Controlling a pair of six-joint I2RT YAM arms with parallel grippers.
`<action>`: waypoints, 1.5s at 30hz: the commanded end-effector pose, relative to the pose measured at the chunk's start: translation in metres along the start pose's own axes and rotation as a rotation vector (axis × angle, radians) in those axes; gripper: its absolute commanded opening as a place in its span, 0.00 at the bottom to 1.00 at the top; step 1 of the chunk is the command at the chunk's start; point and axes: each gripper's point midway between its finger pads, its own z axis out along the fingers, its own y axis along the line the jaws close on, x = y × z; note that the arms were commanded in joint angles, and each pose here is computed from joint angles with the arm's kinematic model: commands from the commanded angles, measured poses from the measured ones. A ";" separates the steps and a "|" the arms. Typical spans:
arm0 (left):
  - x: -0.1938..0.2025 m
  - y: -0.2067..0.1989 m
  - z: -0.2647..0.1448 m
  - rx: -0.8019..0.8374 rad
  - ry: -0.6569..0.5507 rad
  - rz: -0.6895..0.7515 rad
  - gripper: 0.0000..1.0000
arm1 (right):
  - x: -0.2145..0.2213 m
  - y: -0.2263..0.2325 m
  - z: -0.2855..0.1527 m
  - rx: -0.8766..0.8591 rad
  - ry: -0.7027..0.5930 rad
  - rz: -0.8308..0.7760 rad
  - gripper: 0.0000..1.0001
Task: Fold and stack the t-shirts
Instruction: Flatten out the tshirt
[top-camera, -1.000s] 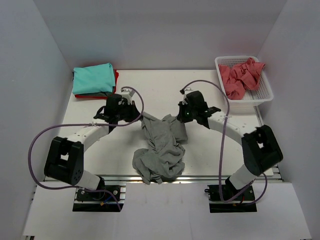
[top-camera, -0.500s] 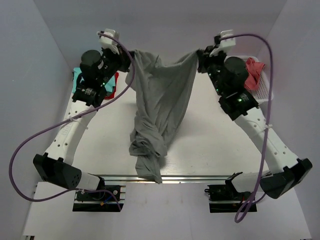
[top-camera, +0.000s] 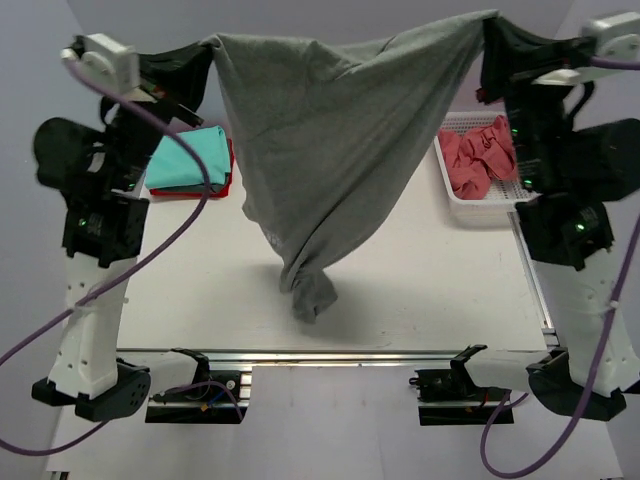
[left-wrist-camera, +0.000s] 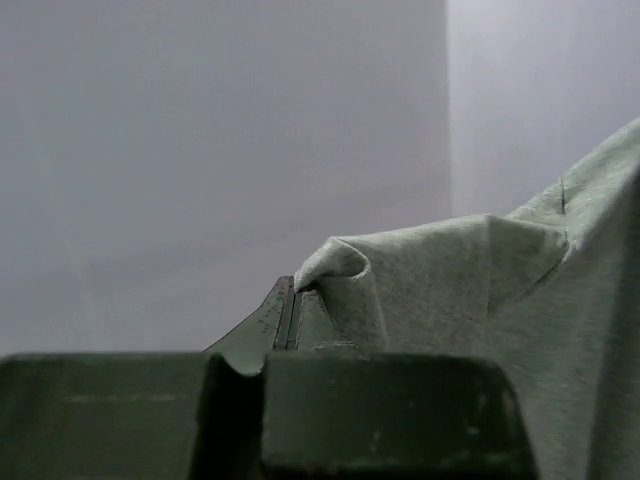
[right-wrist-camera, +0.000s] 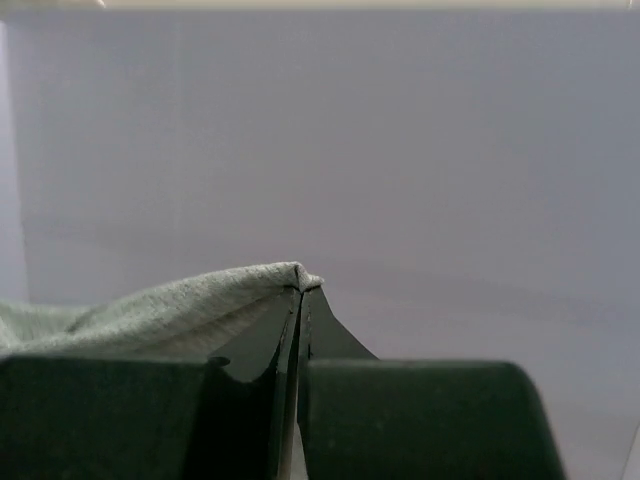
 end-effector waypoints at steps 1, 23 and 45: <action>-0.079 -0.019 -0.021 0.062 -0.169 0.072 0.00 | -0.082 -0.009 -0.024 -0.043 -0.178 -0.024 0.00; 0.037 0.048 0.062 -0.127 -0.008 0.032 0.00 | 0.053 -0.059 0.017 0.387 0.059 -0.209 0.00; 0.478 0.100 0.071 -0.166 0.693 -0.270 1.00 | 0.522 -0.052 -0.069 0.308 1.095 -0.063 0.90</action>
